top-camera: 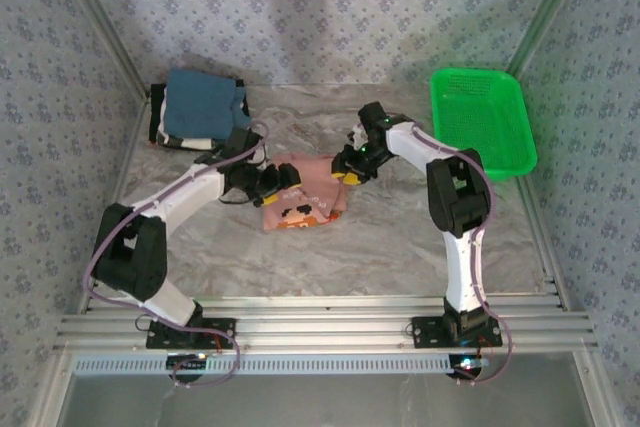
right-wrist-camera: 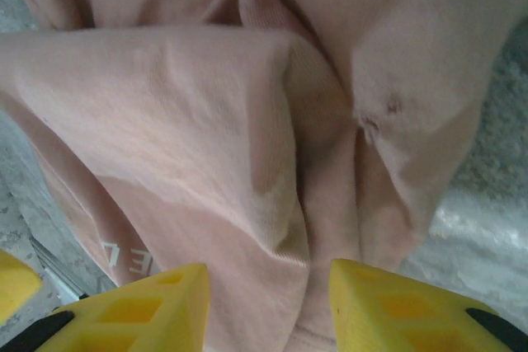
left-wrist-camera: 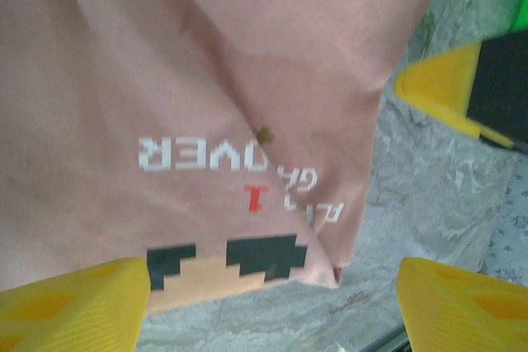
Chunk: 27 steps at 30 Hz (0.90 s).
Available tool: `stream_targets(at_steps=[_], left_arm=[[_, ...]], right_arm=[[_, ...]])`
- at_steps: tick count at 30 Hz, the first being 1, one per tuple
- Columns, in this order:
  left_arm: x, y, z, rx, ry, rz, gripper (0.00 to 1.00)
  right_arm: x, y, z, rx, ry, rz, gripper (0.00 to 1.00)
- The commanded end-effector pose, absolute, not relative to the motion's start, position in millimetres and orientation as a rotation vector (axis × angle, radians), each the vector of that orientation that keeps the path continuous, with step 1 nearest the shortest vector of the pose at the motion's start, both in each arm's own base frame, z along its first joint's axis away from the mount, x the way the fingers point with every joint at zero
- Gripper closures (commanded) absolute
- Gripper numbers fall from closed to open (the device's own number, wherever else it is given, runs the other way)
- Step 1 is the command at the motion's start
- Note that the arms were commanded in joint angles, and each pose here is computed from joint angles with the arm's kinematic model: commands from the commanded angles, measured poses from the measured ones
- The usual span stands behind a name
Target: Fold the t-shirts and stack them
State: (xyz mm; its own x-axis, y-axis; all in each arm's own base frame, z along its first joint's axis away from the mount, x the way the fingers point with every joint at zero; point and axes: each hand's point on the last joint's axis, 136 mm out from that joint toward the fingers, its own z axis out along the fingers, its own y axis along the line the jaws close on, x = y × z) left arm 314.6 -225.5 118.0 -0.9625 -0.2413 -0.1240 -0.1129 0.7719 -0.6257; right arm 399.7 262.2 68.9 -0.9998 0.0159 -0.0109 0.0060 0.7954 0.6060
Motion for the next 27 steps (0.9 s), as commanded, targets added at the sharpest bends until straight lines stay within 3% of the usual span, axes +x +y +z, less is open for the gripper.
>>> stream_targets(at_steps=[1,7,16,19,27], left_arm=[[306,-224,119,-0.303,2.747,-0.923,0.23],[293,-227,97,-0.327,2.783,-0.884,0.28],[286,-202,46,-0.385,2.895,-0.609,0.46],[278,-190,27,-0.403,2.960,-0.491,0.52],[262,-175,-6,-0.350,3.076,-0.301,0.55]], right_arm=[[420,268,69,0.010,2.909,1.011,0.56],[427,272,55,0.032,2.927,1.023,0.60],[454,265,74,0.108,2.839,1.053,0.95],[458,262,85,0.113,2.832,1.081,0.99],[474,249,86,0.191,2.824,1.154,1.00]])
